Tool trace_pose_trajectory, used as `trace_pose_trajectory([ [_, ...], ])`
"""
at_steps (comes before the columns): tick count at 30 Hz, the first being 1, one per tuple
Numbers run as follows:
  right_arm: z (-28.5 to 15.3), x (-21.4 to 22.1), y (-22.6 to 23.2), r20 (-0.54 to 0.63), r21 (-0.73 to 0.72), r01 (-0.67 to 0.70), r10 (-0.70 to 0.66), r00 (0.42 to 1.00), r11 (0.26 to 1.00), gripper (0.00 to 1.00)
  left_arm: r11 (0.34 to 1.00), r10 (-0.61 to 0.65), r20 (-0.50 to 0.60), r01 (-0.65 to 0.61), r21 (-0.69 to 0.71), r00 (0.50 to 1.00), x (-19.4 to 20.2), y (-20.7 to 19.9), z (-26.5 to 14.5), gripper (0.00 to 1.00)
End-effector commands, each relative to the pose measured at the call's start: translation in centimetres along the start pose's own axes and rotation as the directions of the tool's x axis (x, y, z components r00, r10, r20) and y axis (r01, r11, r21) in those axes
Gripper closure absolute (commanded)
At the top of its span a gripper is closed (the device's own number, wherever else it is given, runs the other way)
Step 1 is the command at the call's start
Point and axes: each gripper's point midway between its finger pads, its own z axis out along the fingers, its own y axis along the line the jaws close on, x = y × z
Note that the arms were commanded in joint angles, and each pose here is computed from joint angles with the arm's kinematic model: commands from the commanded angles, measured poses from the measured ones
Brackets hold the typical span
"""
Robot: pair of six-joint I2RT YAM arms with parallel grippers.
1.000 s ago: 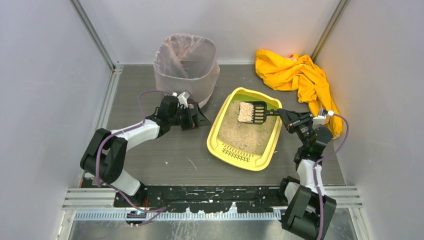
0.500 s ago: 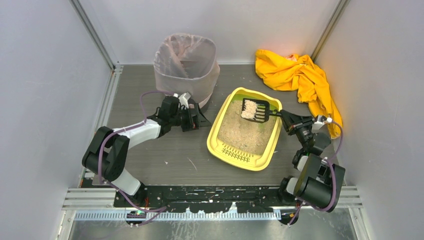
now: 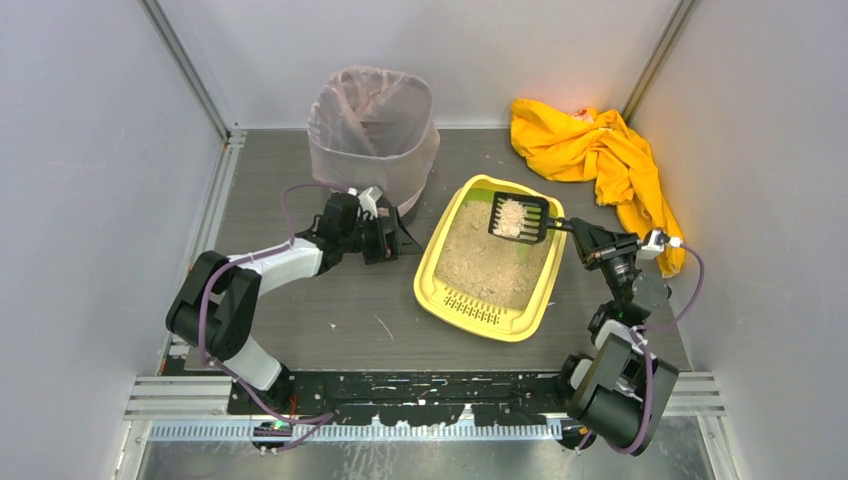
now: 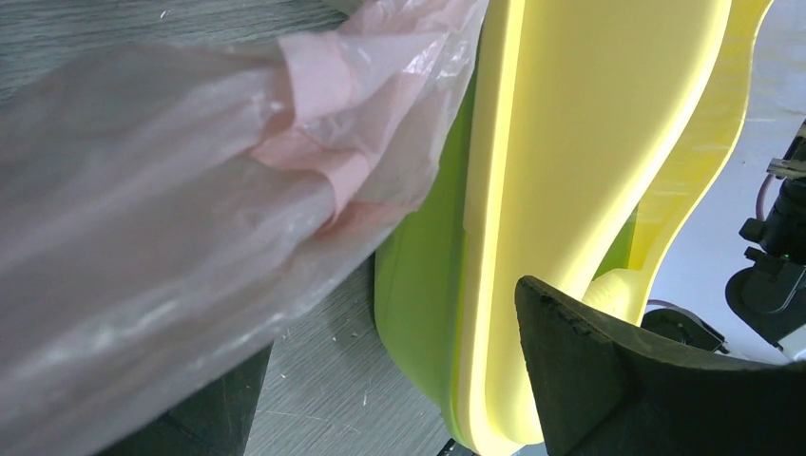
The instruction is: Clean the litter box
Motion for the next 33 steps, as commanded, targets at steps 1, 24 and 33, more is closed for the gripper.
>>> trace_pose_trajectory([
  [1,0.0,0.5,0.6,-0.014,-0.012,0.055,-0.055,0.998,0.998,0.99,0.997,0.038,0.043,-0.041,0.071,0.998,-1.5,-2.1,0.1,0.08],
  [24,0.6,1.8,-2.6,-0.049,0.129,0.087,-0.082,0.995,0.988,0.99,0.995,0.040,0.046,-0.043,0.085,0.998,-1.5,-2.3,0.3,0.08],
  [33,1.0,3.1,-2.5,-0.078,0.120,0.079,-0.070,0.994,0.990,0.99,0.995,0.039,0.048,-0.044,0.088,0.998,-1.6,-2.5,0.1,0.08],
])
